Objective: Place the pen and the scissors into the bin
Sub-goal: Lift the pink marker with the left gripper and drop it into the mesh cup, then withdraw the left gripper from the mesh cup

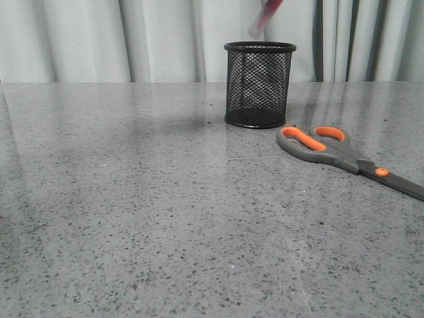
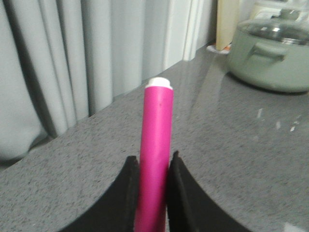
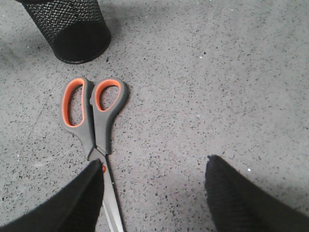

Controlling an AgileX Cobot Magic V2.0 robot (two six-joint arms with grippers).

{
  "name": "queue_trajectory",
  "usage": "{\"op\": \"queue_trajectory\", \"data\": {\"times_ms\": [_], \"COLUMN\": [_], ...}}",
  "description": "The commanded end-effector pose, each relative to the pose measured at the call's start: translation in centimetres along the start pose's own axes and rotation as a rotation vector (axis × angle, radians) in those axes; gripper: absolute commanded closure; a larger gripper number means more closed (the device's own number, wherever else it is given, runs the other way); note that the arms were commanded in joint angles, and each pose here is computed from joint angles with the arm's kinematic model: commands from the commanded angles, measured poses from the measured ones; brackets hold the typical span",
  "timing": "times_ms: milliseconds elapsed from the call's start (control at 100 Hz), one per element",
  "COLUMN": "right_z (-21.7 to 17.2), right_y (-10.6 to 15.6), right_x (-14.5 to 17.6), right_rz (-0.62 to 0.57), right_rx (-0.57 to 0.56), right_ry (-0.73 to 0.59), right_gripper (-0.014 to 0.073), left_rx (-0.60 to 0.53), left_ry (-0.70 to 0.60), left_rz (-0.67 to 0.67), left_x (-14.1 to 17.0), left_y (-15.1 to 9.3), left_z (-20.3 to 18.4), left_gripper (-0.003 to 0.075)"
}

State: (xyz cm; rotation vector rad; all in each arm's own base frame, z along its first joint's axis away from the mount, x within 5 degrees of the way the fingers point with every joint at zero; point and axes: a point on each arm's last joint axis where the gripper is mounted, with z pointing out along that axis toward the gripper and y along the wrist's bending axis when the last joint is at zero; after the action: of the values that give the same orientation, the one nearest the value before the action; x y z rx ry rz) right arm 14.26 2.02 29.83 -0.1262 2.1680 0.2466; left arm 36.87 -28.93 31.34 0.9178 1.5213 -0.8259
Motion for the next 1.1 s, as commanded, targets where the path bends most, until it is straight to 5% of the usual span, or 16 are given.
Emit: {"op": "queue_trajectory", "data": {"times_ms": [0,410,500,650,740,940,1090], "right_z": [-0.5,-0.5,-0.5,-0.5,-0.5,-0.5,-0.5], "right_y": [0.0,0.0,0.0,0.0,0.0,-0.1,-0.2], "right_x": [-1.5,-1.5,-1.5,-1.5,-1.5,-1.6,-1.9], "right_rz": [-0.004,-0.004,-0.004,-0.004,-0.004,-0.004,-0.004], "right_rx": [0.012,0.013,0.013,0.012,0.012,0.017,0.031], "right_ry": [-0.085,-0.087,-0.087,-0.085,-0.085,-0.1,-0.136], "right_gripper": [0.0183,0.0183,0.0183,0.0183,0.0183,0.0183,0.0183], "left_rx": [0.009,0.04,0.043,0.038,0.03,-0.003,-0.034], "left_ry": [-0.122,-0.092,-0.08,-0.09,-0.1,-0.136,-0.094], "left_rz": [0.004,0.008,0.035,0.019,0.013,0.088,0.191], "left_x": [-3.6,-1.6,-1.5,-1.6,-1.8,-4.6,-7.3], "left_y": [-0.8,-0.3,-0.3,-0.2,0.1,0.7,0.9], "left_z": [-0.7,0.7,0.6,0.6,0.3,-2.2,-5.5], "left_gripper": [0.0739,0.072,0.0622,0.0348,0.0279,0.0302,0.0542]}}
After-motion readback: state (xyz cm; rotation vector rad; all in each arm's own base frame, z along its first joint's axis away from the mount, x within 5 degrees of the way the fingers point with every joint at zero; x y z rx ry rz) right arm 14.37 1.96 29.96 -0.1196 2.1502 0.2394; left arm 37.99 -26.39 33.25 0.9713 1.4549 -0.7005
